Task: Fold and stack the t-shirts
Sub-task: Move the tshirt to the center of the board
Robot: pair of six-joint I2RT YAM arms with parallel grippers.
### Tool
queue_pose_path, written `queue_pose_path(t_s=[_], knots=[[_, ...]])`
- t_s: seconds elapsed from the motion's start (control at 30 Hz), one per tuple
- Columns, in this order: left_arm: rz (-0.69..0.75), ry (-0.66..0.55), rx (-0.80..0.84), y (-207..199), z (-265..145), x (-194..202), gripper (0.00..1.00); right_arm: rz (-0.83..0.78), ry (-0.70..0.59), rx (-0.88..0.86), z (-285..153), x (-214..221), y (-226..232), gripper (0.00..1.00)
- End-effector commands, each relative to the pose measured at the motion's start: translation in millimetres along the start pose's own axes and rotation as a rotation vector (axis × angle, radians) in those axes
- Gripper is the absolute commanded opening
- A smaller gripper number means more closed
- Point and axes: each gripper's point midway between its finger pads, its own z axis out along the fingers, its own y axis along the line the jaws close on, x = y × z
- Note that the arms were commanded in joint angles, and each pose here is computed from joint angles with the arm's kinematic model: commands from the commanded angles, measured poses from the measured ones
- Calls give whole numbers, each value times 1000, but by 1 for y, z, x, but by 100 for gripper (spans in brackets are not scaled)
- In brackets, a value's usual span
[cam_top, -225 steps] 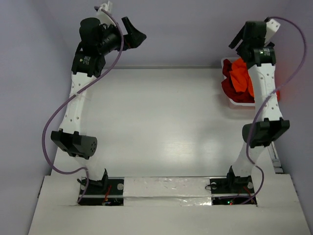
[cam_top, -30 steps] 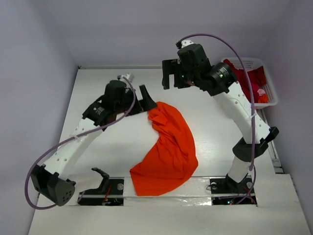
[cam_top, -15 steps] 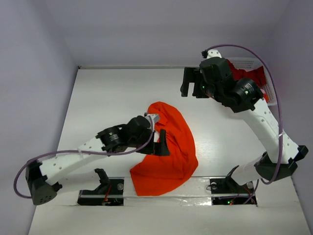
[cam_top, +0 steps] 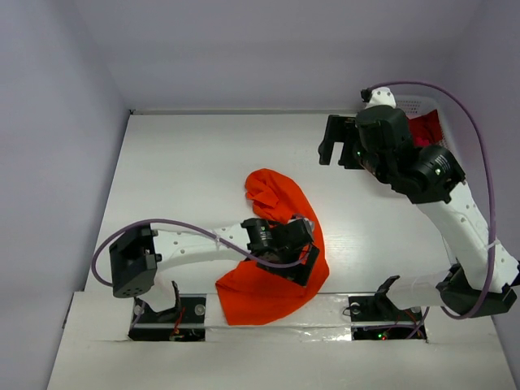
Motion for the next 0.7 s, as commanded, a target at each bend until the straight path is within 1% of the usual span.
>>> queue_pose_path(t_s=[0.0, 0.03, 0.07, 0.13, 0.23, 0.27, 0.3, 0.37, 0.4, 0.43, 0.47, 0.5, 0.53, 0.6, 0.67], knots=[[-53, -40, -52, 4, -6, -11, 99, 15, -77, 26, -12, -14, -12, 100], [-66, -30, -64, 9, -2, -6, 99, 14, -80, 27, -13, -15, -14, 100], [-76, -35, -27, 3, 0, -6, 99, 11, -81, 29, -14, -14, -15, 100], [-113, -34, -27, 4, 6, -4, 99, 14, -91, 30, -17, -14, -18, 100], [-129, -28, -84, 9, 13, -7, 99, 17, -94, 24, -19, -12, -19, 100], [-128, -28, -150, 19, 22, -8, 98, 16, -92, 23, -20, -11, -20, 100], [-123, -12, -185, 25, 25, -6, 96, 15, -89, 23, -19, -10, -20, 100], [-109, -2, -237, 28, 36, -6, 88, 15, -89, 21, -21, -9, -21, 100], [-96, 3, -253, 27, 38, -4, 87, 14, -85, 16, -22, -8, -21, 100], [-72, -4, -280, 19, 43, -9, 89, 13, -84, 6, -25, -8, -21, 100], [-71, -2, -307, 24, 41, -7, 89, 13, -84, 6, -25, -8, -21, 100], [-46, -20, -307, 12, 38, -12, 92, 11, -84, 8, -26, -8, -22, 100], [-31, -4, -344, 14, 45, -8, 92, 5, -84, 9, -27, -7, -23, 100], [-14, 9, -371, 11, 46, -4, 92, -3, -89, 8, -29, -8, -25, 100], [-15, 12, -350, 2, 47, 1, 89, -13, -88, 12, -30, -5, -28, 100]])
